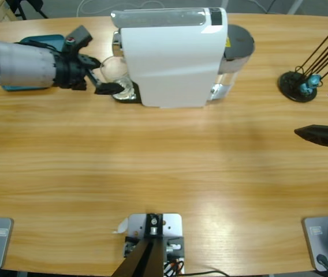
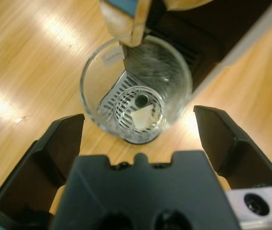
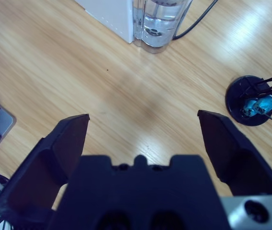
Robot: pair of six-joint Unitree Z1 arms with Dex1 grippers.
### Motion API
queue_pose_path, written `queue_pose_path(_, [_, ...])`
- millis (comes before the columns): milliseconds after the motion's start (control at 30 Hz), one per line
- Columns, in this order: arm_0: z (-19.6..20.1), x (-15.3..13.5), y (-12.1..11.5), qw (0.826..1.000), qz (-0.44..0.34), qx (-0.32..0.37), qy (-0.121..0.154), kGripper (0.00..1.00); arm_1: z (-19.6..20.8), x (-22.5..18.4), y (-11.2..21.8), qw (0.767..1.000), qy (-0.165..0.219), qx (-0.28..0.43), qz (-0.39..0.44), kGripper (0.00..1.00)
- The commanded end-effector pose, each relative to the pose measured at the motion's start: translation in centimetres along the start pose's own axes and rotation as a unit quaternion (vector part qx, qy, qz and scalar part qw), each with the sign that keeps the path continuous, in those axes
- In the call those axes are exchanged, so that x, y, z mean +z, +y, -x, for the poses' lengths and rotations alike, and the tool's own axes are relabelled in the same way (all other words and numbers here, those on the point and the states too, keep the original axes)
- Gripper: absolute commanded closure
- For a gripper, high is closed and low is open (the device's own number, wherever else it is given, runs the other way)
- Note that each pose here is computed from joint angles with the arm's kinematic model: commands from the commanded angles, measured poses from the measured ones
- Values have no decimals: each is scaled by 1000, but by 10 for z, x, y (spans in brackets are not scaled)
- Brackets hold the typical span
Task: Pour coffee
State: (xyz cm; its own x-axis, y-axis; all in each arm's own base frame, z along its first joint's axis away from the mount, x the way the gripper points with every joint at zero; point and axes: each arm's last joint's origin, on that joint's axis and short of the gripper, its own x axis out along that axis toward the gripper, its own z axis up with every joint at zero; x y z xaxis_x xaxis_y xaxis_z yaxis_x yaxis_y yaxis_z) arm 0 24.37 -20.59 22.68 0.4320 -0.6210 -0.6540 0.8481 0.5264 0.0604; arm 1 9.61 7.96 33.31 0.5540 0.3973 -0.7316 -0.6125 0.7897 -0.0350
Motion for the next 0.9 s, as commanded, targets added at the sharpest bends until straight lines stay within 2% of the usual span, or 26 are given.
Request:
queue_pose_path(33, [98, 6, -29, 999, -23, 24, -27, 0, -2, -7, -1, 1000, 0, -2, 3, 0])
queue_pose_path(100, [136, 9, -32, 998, -10, 65, -14, 0, -2, -3, -1, 1000, 0, 2, 4, 0])
queue_pose_path(167, [165, 5, -36, 996, -6, 91, 2, 0, -8, 7, 0, 1000, 18, 4, 7, 13])
queue_pose_path(233, [190, -1, -40, 994, -5, 113, 6, 0, -18, 30, 1, 999, 42, 6, 11, 27])
queue_pose_path(267, [199, -6, -42, 993, -2, 121, 5, 5, -21, 42, 0, 999, 52, 4, 11, 74])
queue_pose_path(300, [206, -10, -44, 991, 2, 130, 3, 20, -25, 56, -3, 998, 61, 0, 9, 248])
queue_pose_path(367, [215, -24, -47, 990, 12, 143, 1, 23, -29, 76, -10, 998, 58, -8, 2, 364])
queue_pose_path(433, [215, -36, -49, 988, 15, 153, 10, 23, -31, 89, -18, 999, 50, 1, -8, 667])
queue_pose_path(467, [212, -42, -50, 988, 15, 155, 17, 19, -33, 94, -22, 999, 45, 10, -10, 883])
queue_pose_path(500, [211, -48, -51, 987, 15, 155, 22, 20, -35, 101, -24, 999, 41, 16, -8, 1000])
queue_pose_path(633, [217, -63, -56, 986, 18, 166, -17, 64, -45, 135, -29, 1000, 24, 12, 2, 1000])
queue_pose_path(900, [213, -70, -55, 984, 29, 175, -20, 64, -88, 183, -34, 999, 43, 18, 15, 1000])
